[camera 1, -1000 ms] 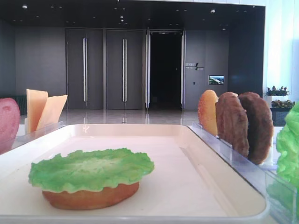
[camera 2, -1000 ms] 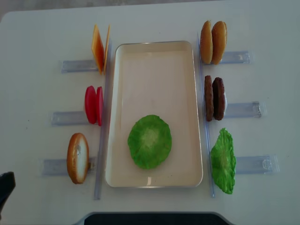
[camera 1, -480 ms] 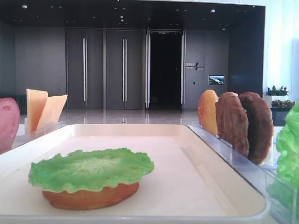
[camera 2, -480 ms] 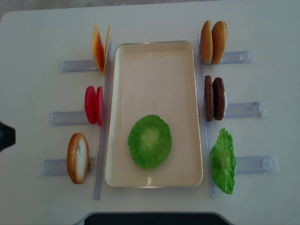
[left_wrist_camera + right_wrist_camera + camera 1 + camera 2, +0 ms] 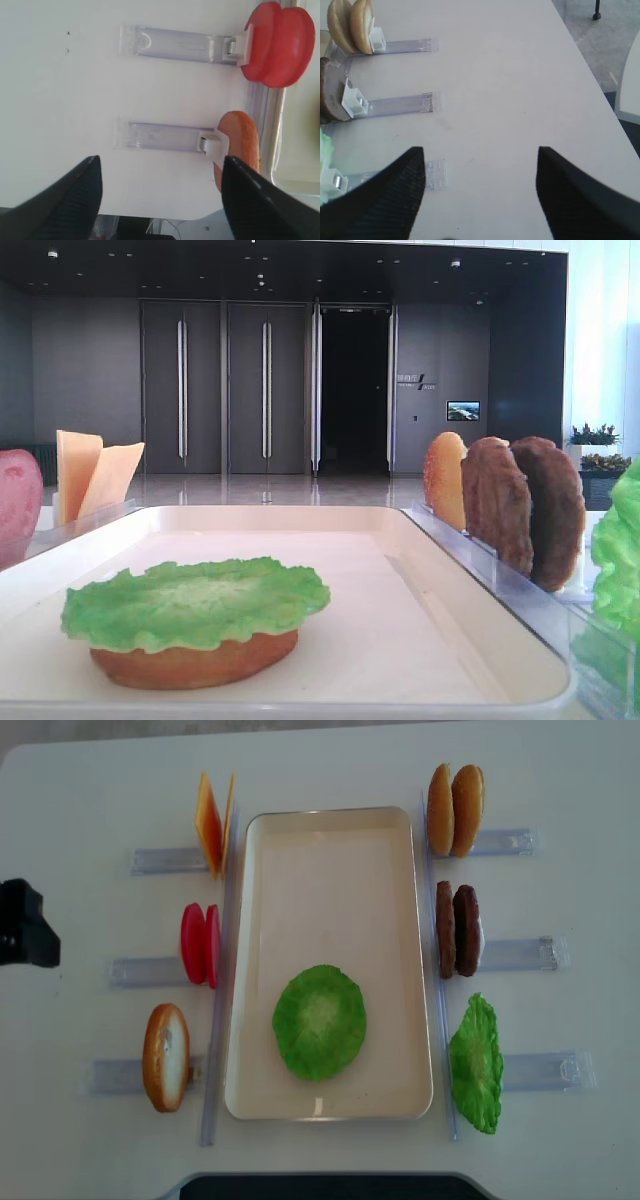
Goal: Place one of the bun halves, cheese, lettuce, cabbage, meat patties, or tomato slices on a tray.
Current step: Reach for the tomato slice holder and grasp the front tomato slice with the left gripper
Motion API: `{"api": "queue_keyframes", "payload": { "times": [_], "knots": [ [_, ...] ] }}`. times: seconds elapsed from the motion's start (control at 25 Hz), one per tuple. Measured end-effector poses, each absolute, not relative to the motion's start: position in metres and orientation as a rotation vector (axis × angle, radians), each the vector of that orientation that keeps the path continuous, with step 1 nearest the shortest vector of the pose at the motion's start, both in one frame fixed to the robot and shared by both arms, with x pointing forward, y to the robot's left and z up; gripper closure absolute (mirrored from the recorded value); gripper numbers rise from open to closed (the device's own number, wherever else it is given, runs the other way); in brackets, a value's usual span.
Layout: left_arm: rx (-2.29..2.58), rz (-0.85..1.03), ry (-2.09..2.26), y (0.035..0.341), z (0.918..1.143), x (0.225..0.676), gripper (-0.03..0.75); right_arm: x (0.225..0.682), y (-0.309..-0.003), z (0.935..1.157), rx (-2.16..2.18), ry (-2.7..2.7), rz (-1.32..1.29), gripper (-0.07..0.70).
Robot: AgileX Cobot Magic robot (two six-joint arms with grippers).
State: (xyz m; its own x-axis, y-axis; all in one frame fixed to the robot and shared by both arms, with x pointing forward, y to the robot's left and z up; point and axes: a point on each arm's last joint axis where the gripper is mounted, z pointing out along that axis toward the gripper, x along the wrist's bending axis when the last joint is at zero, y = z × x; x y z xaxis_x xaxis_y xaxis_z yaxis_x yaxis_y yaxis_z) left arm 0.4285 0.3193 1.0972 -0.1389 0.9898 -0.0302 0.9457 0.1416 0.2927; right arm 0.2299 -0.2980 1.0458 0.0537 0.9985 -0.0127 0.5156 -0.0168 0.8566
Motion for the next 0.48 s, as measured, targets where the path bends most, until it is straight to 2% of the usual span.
{"api": "queue_keyframes", "payload": {
  "times": [0.48],
  "knots": [
    [1.881, 0.233, 2.317, 0.329, 1.086, 0.506, 0.149, 0.230, -0.298, 1.046, 1.623, 1.549, 0.862, 0.150]
  ]
}}
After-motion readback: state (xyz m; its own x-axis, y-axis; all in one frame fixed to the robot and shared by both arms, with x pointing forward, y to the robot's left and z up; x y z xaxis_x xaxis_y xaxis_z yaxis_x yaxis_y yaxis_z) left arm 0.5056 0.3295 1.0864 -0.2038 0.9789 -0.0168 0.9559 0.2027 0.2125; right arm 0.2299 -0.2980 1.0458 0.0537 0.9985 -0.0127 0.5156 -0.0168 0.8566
